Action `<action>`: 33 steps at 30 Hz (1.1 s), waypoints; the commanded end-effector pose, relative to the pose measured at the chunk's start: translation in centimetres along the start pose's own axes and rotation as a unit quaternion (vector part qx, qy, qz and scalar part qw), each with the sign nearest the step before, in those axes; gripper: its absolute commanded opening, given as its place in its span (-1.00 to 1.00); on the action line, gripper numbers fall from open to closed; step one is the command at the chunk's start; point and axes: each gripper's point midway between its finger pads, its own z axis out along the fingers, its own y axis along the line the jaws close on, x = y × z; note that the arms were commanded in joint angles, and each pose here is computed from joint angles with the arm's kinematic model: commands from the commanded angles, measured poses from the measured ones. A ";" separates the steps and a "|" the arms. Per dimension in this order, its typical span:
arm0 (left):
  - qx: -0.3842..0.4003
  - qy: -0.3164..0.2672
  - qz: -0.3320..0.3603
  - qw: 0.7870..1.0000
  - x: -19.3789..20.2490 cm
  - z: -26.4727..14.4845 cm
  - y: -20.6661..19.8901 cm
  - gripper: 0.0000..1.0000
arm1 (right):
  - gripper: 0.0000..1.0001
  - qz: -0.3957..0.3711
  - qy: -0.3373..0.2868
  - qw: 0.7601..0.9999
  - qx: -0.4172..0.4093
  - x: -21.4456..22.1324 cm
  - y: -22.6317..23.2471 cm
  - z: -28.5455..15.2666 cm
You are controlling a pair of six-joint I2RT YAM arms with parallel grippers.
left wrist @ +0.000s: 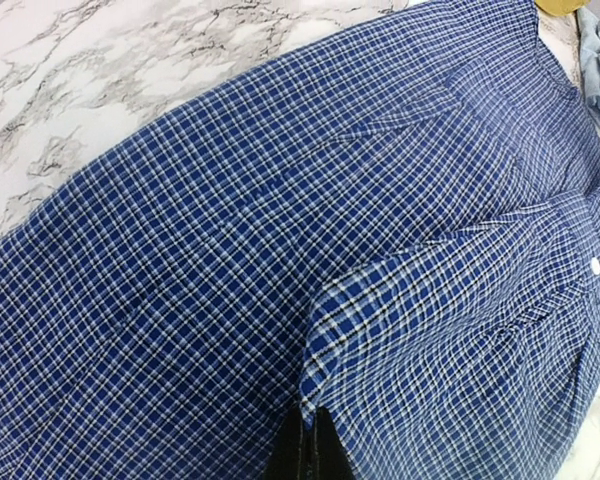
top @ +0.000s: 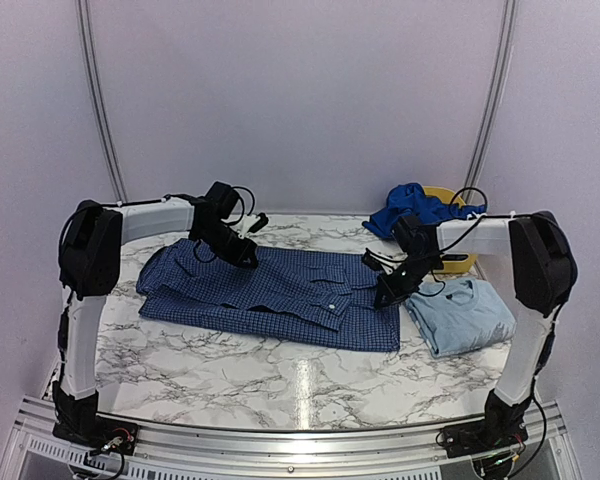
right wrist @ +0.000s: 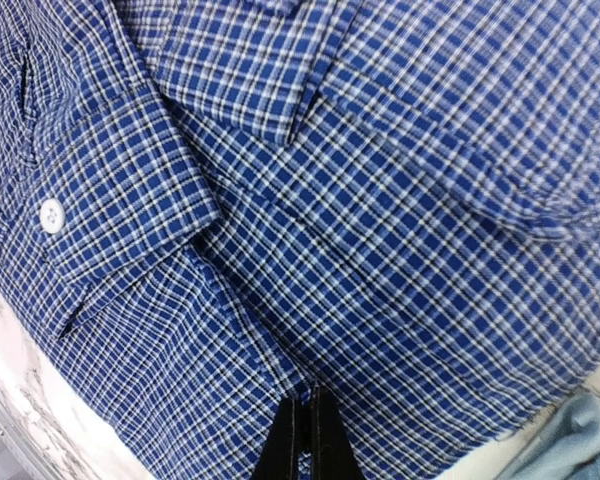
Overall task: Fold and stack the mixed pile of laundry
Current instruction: Smooth out the rectangle-folded shirt at the center of the board.
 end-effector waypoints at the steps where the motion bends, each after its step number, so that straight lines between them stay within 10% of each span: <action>1: -0.002 -0.024 0.020 1.000 -1.7 -2.5 -1.1 -1.00 | -1.00 -0.001 -0.028 0.999 0.023 -0.8 -0.1 -2.3; 28: -0.075 -0.078 0.034 0.994 -4.7 -3.5 1.3 -0.98 | -1.00 0.044 -0.054 0.995 0.065 -2.1 -3.3 -2.6; 30: -0.099 -0.075 0.029 0.992 -4.6 -3.6 2.2 -0.78 | -1.00 0.046 -0.049 0.996 0.067 -1.8 -3.4 -2.3; 33: -0.118 -0.075 0.017 0.990 -4.2 -4.4 2.6 0.20 | -1.00 0.048 -0.048 0.995 0.069 -1.9 -3.5 -2.4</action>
